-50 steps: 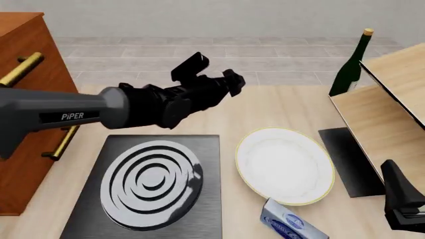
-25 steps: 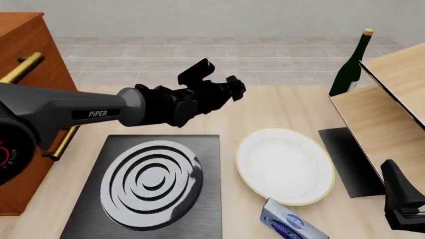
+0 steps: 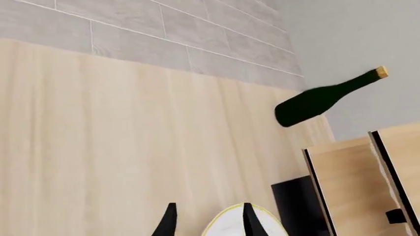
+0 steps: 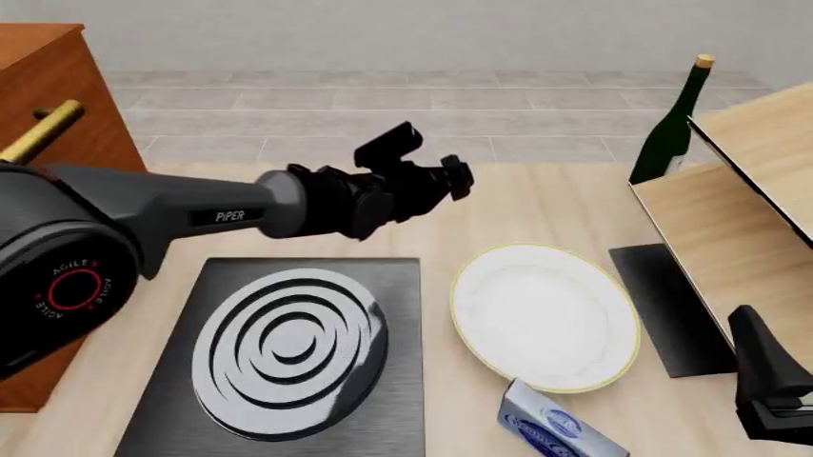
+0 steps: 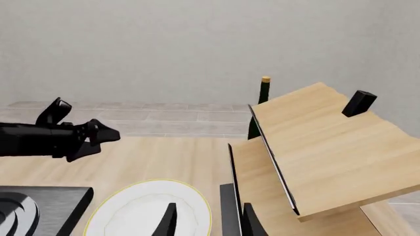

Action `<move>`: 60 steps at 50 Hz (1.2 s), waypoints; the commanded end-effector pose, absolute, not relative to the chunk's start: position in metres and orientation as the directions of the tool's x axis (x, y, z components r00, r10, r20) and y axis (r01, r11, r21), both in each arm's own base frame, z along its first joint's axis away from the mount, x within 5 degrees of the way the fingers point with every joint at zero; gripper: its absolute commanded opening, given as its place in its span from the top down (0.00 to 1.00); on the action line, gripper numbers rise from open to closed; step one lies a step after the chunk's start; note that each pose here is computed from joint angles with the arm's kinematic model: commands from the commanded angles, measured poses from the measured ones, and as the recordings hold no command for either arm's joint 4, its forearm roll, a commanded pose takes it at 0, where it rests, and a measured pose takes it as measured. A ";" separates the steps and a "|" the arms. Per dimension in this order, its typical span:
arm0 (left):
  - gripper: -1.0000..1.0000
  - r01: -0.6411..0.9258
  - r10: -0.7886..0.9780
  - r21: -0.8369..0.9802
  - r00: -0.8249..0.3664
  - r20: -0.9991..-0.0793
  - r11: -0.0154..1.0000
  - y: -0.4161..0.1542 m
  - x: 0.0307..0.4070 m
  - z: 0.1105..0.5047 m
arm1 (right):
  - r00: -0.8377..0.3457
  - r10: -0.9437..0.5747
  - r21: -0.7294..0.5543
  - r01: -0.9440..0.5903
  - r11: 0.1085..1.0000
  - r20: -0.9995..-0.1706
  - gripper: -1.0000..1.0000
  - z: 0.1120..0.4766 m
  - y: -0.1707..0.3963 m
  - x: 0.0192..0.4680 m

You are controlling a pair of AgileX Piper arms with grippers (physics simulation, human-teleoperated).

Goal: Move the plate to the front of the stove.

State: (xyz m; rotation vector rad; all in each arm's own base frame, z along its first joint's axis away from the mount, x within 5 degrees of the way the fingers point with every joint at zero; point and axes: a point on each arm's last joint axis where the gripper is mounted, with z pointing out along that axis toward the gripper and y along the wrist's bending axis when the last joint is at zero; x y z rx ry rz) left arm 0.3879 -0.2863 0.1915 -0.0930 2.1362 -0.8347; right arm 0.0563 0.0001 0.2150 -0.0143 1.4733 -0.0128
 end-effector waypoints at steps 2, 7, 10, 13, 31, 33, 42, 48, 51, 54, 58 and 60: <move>0.00 0.195 -0.321 -0.579 -0.674 -0.666 0.791 -0.290 0.398 0.177 | 0.097 -0.017 -0.017 0.000 1.000 -0.995 0.00 0.215 0.000 0.056; 0.00 0.188 -0.318 -0.577 -0.681 -0.660 0.795 -0.293 0.401 0.170 | 0.097 -0.017 -0.018 0.000 1.000 -0.995 0.00 0.215 0.000 0.056; 0.00 0.181 -0.316 -0.574 -0.685 -0.656 0.798 -0.293 0.403 0.166 | 0.097 -0.018 -0.018 0.000 1.000 -0.995 0.00 0.215 0.000 0.056; 0.00 0.179 -0.314 -0.573 -0.689 -0.653 0.800 -0.294 0.404 0.163 | 0.097 -0.017 -0.017 0.000 1.000 -0.995 0.00 0.215 0.000 0.056; 0.00 0.173 -0.300 -0.563 -0.702 -0.646 0.808 -0.297 0.404 0.152 | 0.097 -0.017 -0.017 0.000 1.000 -0.995 0.00 0.215 0.000 0.056; 0.00 0.173 -0.299 -0.564 -0.704 -0.644 0.807 -0.298 0.403 0.151 | 0.097 -0.017 -0.017 0.000 1.000 -0.995 0.00 0.215 0.000 0.056; 0.00 0.184 -0.293 -0.566 -0.705 -0.646 0.804 -0.302 0.400 0.152 | 0.097 -0.018 -0.018 0.000 1.000 -0.995 0.00 0.215 0.000 0.056; 0.00 0.188 -0.288 -0.567 -0.710 -0.643 0.802 -0.307 0.398 0.149 | 0.097 -0.017 -0.017 0.000 1.000 -0.995 0.00 0.215 0.000 0.056; 0.00 0.190 -0.286 -0.568 -0.711 -0.642 0.801 -0.309 0.397 0.147 | 0.097 -0.017 -0.017 0.000 1.000 -0.995 0.00 0.215 0.000 0.056; 0.00 0.196 -0.284 -0.573 -0.714 -0.640 0.796 -0.313 0.394 0.147 | 0.098 -0.017 -0.017 0.000 1.000 -0.995 0.00 0.215 0.000 0.056; 0.00 0.193 -0.286 -0.576 -0.717 -0.636 0.795 -0.315 0.394 0.145 | 0.097 -0.017 -0.017 0.000 1.000 -0.995 0.00 0.215 0.000 0.056; 0.00 0.190 -0.289 -0.578 -0.718 -0.634 0.794 -0.316 0.395 0.144 | 0.097 -0.018 -0.018 0.000 1.000 -0.995 0.00 0.215 0.000 0.056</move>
